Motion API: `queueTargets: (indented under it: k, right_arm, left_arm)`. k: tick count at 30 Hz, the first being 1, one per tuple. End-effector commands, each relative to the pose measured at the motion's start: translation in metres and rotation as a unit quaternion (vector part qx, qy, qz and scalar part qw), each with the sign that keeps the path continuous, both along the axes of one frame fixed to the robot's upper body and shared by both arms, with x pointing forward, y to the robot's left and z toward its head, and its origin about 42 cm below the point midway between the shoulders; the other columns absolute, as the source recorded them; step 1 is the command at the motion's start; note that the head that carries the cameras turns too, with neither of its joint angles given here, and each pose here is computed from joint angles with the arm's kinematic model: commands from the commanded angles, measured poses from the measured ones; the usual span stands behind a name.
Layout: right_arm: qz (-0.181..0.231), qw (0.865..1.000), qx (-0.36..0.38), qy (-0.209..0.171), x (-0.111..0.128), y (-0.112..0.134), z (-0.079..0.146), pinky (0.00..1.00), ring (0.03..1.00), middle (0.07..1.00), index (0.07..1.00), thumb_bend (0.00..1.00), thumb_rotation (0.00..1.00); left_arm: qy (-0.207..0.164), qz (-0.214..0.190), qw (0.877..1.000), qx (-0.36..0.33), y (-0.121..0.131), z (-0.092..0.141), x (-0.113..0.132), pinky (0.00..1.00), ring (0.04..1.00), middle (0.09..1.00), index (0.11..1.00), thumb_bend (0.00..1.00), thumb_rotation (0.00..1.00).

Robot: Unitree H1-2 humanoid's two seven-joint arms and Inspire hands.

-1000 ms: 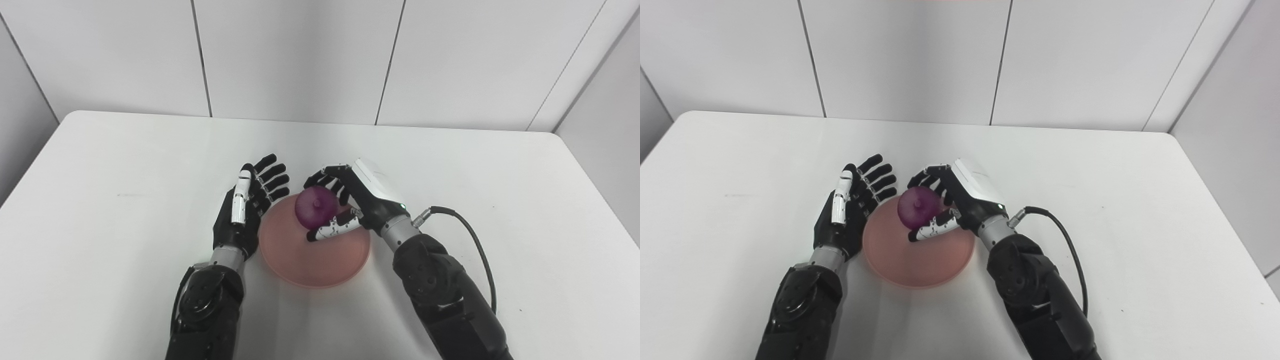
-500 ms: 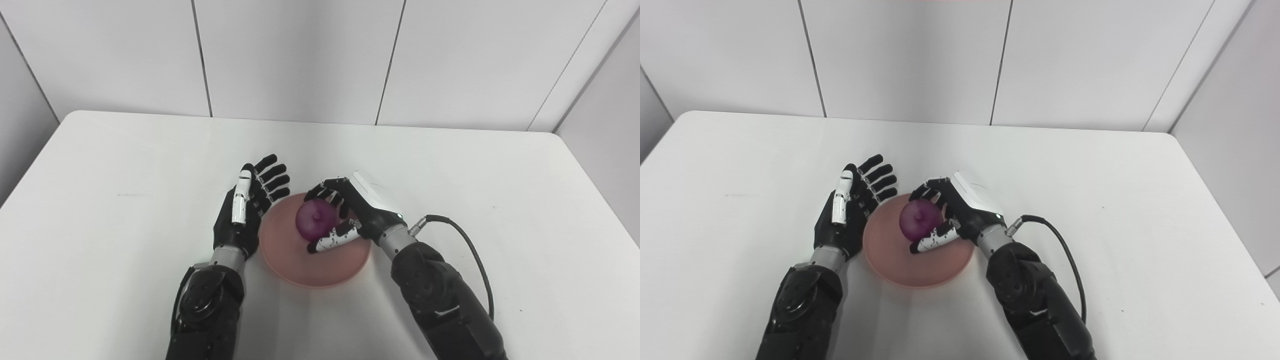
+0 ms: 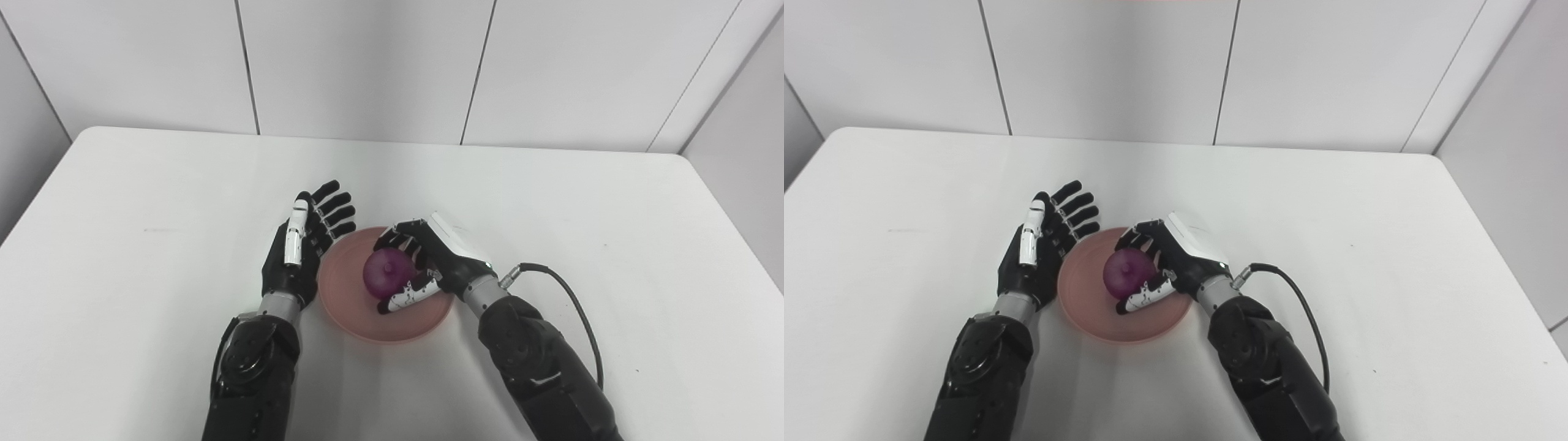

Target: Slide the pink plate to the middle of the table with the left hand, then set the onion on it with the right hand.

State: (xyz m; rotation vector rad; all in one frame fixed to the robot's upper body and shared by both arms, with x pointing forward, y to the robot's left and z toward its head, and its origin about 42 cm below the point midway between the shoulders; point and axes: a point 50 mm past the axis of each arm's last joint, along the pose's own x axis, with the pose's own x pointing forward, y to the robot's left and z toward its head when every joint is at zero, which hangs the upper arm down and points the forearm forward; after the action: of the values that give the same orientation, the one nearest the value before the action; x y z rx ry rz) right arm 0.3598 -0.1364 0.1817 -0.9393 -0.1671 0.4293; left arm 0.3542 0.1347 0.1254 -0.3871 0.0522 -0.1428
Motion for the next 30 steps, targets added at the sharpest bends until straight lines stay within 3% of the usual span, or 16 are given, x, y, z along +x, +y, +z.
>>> queueTargets:
  k: [1,7,9,15,16,23,30]
  right_arm:
    - [0.02,0.999,0.011,-0.045,0.0032,0.006,0.0161,0.36,0.461,0.56,0.49,0.52,0.14]
    - [0.022,0.999,0.013,-0.045,0.0025,0.0056,0.0129,0.41,0.512,0.595,0.491,0.52,0.14]
    - [0.023,0.999,0.012,-0.043,0.0023,0.0054,0.0124,0.45,0.544,0.617,0.579,0.78,0.14]
    - [0.019,0.999,0.004,-0.035,0.0018,0.006,0.0127,0.46,0.579,0.661,0.666,0.93,0.21]
    - [0.02,0.999,0.003,-0.034,0.0016,0.0063,0.0132,0.51,0.622,0.694,0.689,0.96,0.23]
    - [0.039,0.998,0.011,-0.043,-0.0001,0.0067,0.0159,0.62,0.703,0.746,0.751,1.0,0.24]
    - [0.052,0.998,0.007,-0.042,-0.0034,0.0058,0.0176,0.7,0.758,0.8,0.817,1.0,0.34]
  left_arm:
    - [0.008,-0.002,1.0,-0.004,-0.0044,-0.0001,-0.0022,0.71,0.755,0.762,0.75,0.37,1.0]
    - [0.009,-0.004,1.0,-0.004,-0.0042,-0.0006,-0.0017,0.72,0.759,0.767,0.756,0.37,1.0]
    - [0.009,-0.005,1.0,-0.004,-0.0043,-0.0007,-0.0017,0.72,0.759,0.767,0.757,0.37,1.0]
    - [0.007,-0.005,1.0,-0.001,-0.0036,-0.0011,-0.0019,0.72,0.76,0.768,0.757,0.38,1.0]
    - [0.006,-0.006,1.0,-0.001,-0.0036,-0.0013,-0.0019,0.72,0.758,0.766,0.756,0.37,1.0]
    - [0.01,-0.002,1.0,-0.004,-0.0045,-0.0006,-0.0019,0.71,0.756,0.762,0.753,0.37,1.0]
    - [0.009,-0.002,1.0,-0.004,-0.0033,-0.0009,-0.0024,0.72,0.763,0.765,0.755,0.37,1.0]
